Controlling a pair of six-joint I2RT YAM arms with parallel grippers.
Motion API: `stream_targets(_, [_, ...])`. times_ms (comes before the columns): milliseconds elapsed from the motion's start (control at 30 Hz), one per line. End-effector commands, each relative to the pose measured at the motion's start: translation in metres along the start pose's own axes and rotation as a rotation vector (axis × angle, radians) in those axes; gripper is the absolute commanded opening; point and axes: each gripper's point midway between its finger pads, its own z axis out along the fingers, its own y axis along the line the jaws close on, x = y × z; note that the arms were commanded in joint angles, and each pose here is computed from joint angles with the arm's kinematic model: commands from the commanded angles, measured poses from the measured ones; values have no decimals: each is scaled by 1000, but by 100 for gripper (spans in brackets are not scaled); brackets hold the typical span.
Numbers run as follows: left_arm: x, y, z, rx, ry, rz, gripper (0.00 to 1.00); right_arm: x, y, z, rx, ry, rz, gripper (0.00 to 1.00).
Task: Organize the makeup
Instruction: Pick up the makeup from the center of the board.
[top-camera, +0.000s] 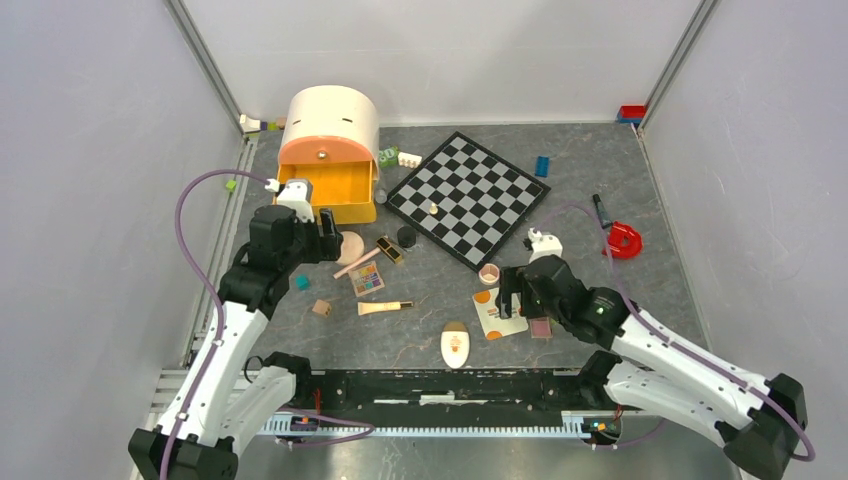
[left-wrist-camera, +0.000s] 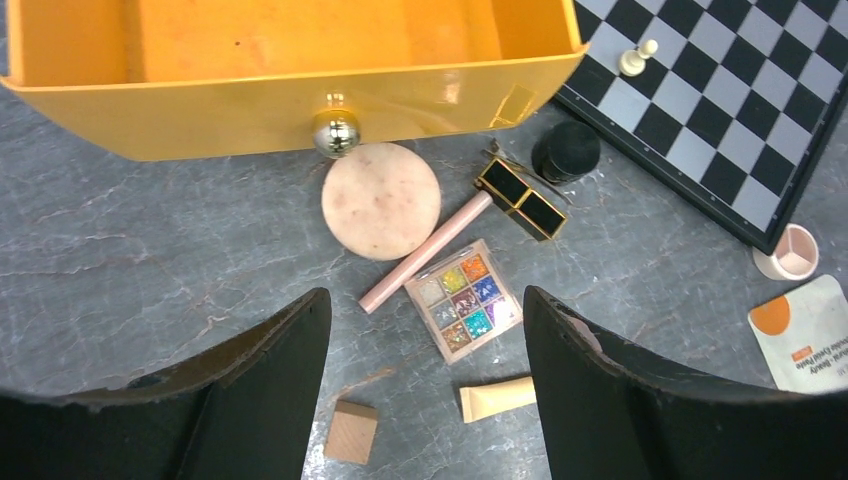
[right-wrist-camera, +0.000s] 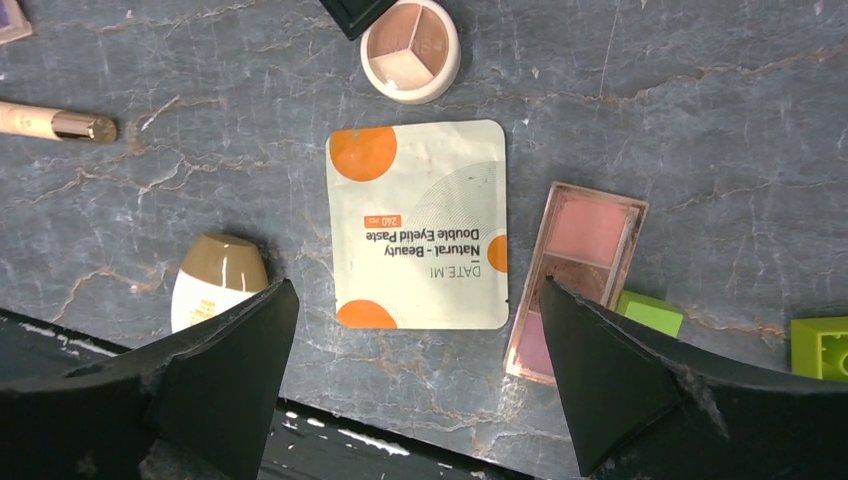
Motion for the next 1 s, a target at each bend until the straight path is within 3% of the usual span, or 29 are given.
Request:
stream_targets(0, [-2, -15, -1, 62, -2, -29, 77, -26, 7, 3, 29, -43, -20, 98])
stream_targets(433, [-3, -14, -2, 51, -10, -37, 77, -32, 19, 30, 56, 13, -79, 97])
stream_targets(967, [2, -11, 7, 25, 24, -53, 77, -4, 2, 43, 119, 147, -188, 97])
